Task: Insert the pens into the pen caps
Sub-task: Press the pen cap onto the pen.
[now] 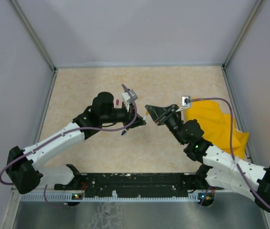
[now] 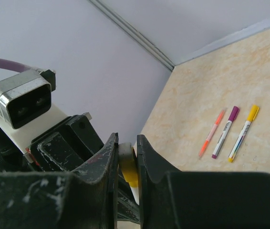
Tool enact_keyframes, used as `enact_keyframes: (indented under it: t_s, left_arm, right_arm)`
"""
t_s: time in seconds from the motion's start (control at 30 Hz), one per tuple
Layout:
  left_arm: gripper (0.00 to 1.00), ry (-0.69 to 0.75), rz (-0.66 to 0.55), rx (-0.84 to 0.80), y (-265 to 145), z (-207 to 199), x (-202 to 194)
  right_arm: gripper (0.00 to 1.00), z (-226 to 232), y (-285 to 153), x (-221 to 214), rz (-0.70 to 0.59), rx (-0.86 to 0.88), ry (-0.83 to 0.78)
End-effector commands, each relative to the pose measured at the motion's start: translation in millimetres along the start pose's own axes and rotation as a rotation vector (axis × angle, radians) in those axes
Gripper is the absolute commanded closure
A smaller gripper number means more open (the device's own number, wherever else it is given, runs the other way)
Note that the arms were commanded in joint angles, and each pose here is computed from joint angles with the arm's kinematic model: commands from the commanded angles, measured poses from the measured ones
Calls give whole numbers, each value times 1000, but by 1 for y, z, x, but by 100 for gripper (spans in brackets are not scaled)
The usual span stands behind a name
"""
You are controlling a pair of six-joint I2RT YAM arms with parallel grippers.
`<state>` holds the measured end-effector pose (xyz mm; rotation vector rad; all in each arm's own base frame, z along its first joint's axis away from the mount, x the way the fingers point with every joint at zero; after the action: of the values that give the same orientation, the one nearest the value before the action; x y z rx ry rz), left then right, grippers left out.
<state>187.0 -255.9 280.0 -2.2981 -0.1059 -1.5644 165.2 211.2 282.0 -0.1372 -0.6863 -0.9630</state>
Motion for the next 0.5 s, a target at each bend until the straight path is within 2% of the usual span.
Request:
enact_keyframes:
  t_s: [0.0,0.37,0.47]
  left_arm:
    - [100,261,-575,43,-23,-19,131]
    - [100,256,-446,5,-16,-16,108]
    - [100,256,-424,-6,-15,-15,103]
  right_arm:
    - [100,-17,-44,-67,490,-48,-35]
    - [100,38,-10,21,236,27,-210]
    - [95,50,-6,41,179,38,-249]
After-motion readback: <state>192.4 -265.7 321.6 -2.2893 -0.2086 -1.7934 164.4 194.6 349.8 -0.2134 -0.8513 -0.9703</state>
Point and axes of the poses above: each gripper's point midway between its finger pads, its own y axis out along the fingers, its own z axis along the line the jaws close on, x = y × z, the point moved 9 cm from there along -y, back along the fingers, and after that the axes turned 2 degrees about y, right-handed, at the moved point
